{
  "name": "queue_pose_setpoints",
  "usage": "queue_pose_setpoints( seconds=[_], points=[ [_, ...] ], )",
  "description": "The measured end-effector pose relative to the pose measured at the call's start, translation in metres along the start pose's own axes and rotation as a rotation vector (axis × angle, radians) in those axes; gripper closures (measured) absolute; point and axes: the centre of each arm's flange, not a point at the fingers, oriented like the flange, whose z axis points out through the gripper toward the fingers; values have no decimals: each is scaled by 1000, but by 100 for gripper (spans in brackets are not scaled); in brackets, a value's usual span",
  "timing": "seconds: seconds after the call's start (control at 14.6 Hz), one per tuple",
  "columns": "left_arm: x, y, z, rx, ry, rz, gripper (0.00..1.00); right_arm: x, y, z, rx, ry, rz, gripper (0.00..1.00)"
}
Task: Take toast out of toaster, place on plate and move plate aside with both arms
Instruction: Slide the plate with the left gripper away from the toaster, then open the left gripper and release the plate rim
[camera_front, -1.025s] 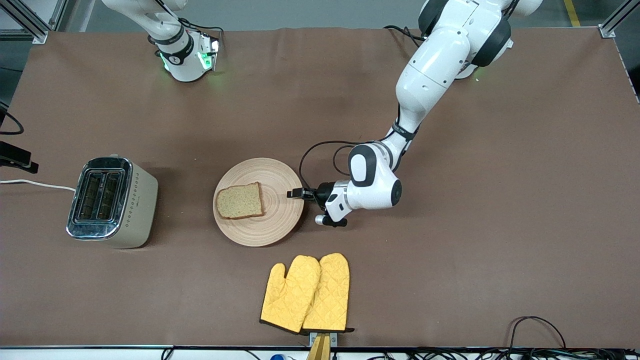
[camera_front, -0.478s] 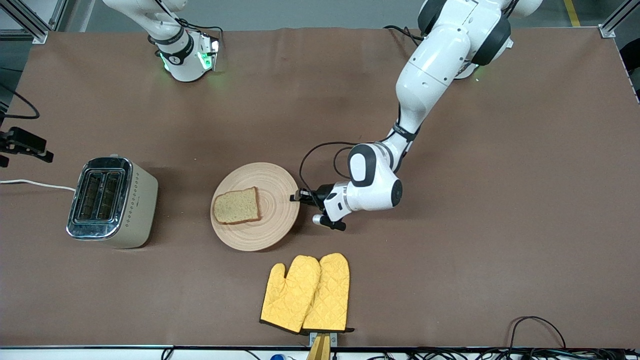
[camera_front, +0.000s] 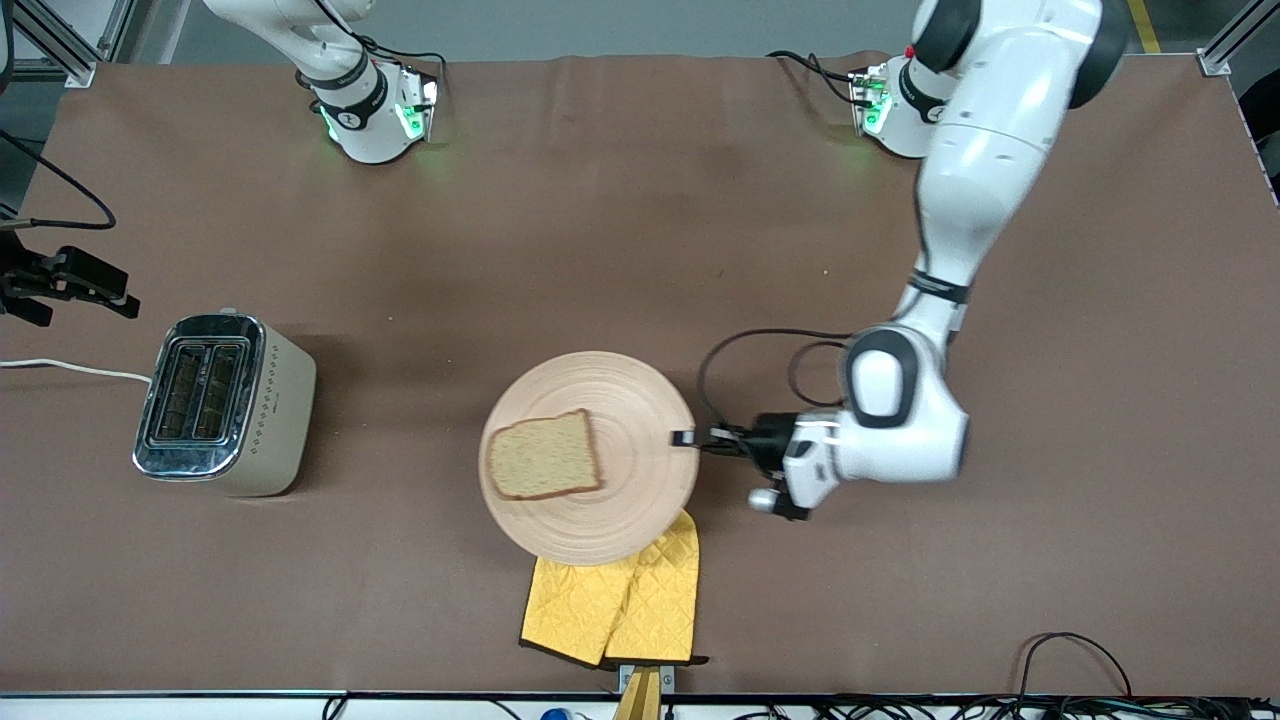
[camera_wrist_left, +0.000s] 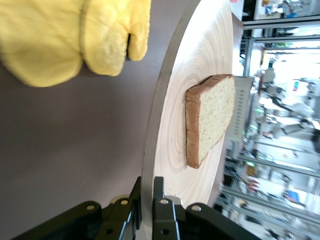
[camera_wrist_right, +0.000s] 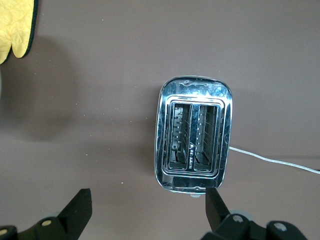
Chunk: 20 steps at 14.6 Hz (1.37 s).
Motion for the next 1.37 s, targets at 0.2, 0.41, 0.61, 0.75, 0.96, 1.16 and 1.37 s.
queue_pose_setpoints(
  seconds=[0.2, 0.41, 0.61, 0.75, 0.96, 1.16, 1.37],
  points=[
    [-2, -58, -102, -47, -70, -1, 90, 0, 1, 0, -3, 1, 3, 0],
    [-22, -122, -208, -69, -93, 46, 90, -2, 10, 0, -6, 0, 18, 0],
    [-57, -207, -302, -48, -53, 89, 90, -4, 20, 0, -6, -2, 35, 0],
    [-78, -259, -337, -36, -15, 92, 90, -4, 21, 1, -6, -3, 37, 0],
    [-94, -308, -348, -7, 7, 43, 90, -4, 21, 1, -6, -3, 37, 0],
    [-96, -340, -331, 4, 8, 16, 90, -4, 22, 1, -5, -3, 38, 0],
    [-98, -349, -327, 2, 7, 4, 90, -4, 21, 1, 0, -2, 35, 0]
  ],
)
